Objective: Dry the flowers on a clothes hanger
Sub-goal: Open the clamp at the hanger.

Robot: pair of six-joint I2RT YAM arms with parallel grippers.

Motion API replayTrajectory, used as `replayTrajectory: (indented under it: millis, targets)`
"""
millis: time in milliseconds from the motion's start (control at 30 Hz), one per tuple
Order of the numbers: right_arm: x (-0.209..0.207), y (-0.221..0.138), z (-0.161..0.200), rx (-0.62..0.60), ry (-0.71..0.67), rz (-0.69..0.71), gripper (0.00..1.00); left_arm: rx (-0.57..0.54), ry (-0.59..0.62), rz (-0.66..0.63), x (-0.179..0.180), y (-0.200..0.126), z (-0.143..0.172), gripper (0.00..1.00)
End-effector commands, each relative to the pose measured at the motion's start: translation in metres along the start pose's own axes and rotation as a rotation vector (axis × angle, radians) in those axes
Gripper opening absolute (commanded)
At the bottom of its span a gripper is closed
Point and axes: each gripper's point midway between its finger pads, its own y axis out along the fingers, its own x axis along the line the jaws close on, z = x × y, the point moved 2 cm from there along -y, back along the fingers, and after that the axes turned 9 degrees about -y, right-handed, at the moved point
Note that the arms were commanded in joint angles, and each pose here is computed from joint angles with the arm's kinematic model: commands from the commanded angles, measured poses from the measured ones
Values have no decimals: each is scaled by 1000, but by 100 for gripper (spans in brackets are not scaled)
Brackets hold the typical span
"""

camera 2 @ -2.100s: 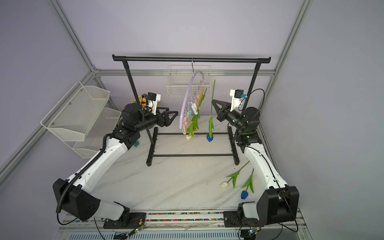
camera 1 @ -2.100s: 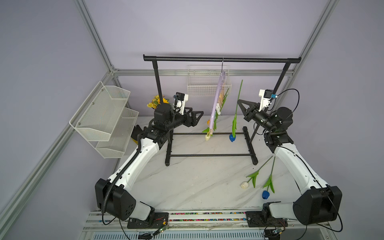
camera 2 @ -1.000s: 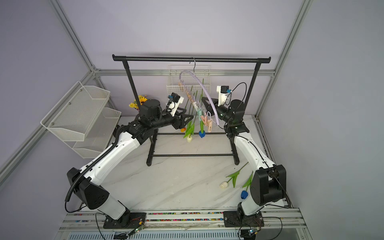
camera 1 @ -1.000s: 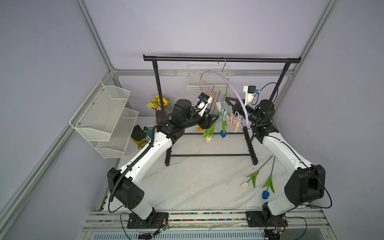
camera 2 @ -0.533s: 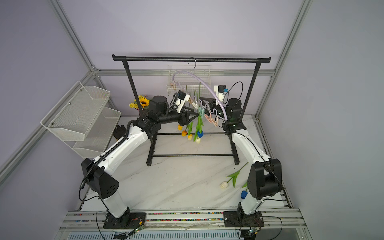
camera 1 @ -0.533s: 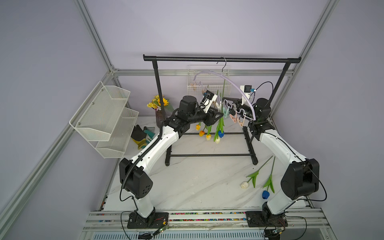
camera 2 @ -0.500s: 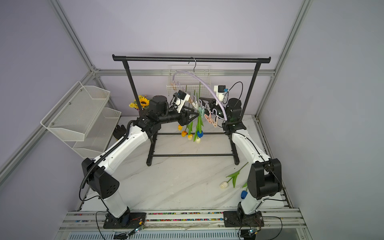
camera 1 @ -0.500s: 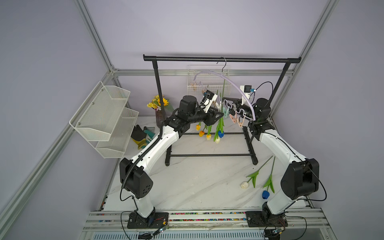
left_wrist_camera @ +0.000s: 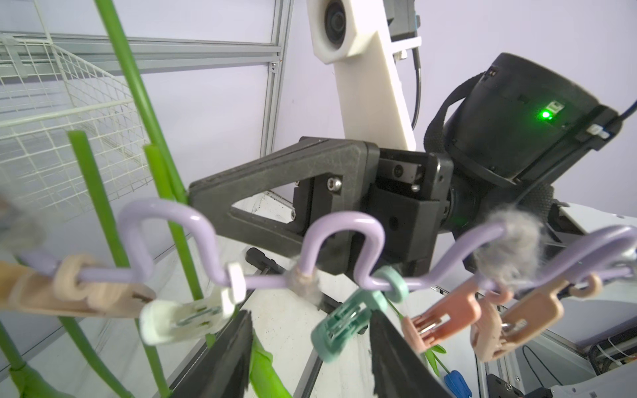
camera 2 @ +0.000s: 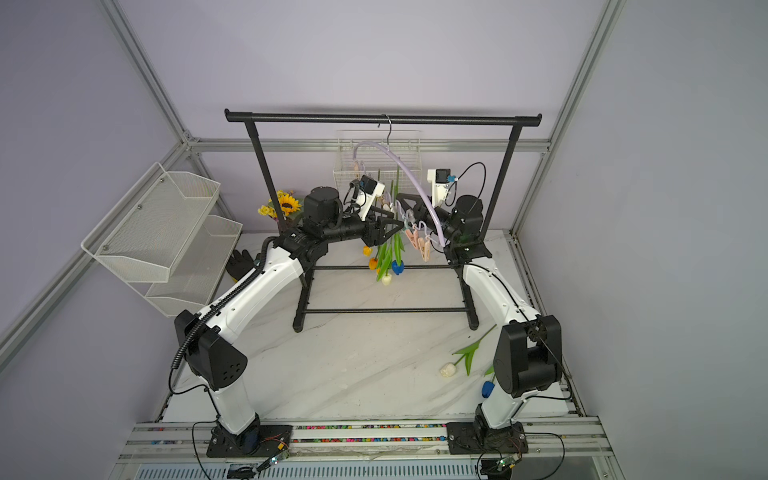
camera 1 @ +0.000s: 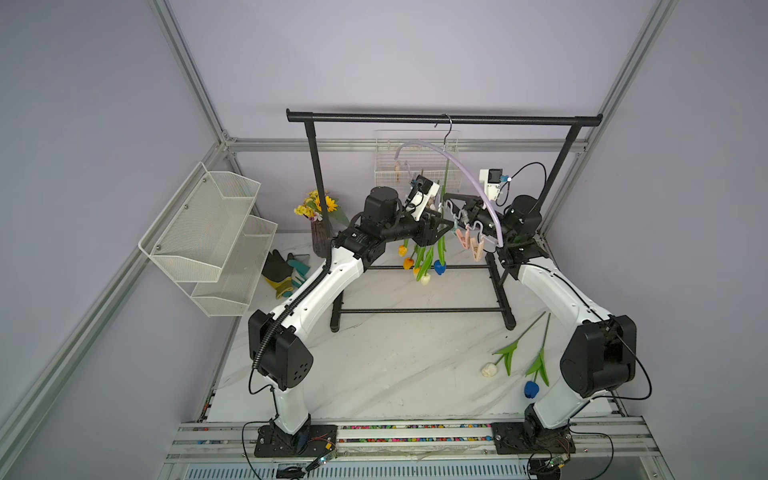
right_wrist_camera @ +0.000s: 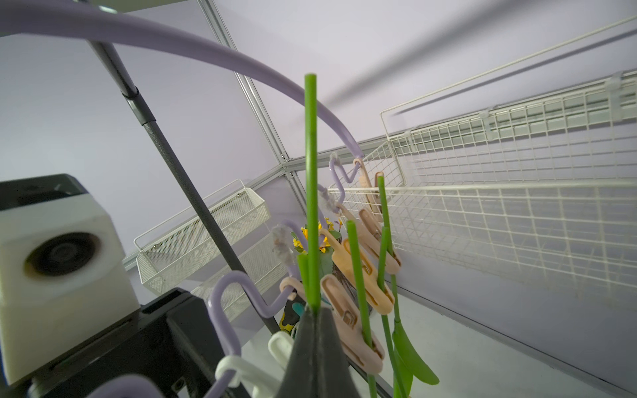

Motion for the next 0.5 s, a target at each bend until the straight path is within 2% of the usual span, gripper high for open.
replayTrajectory:
  millis: [0,367,467]
  targets:
    - [7,2,-13,-31,-26,-27,0,-57,37,35,-16,-1,-20,58]
    - [8,1,-13,-28,-33,-28,0,-61,49,-1,-23,1,-20,60]
    - [9,1,-13,-27,-32,-29,0,-64,45,-47,-20,0,-19,67]
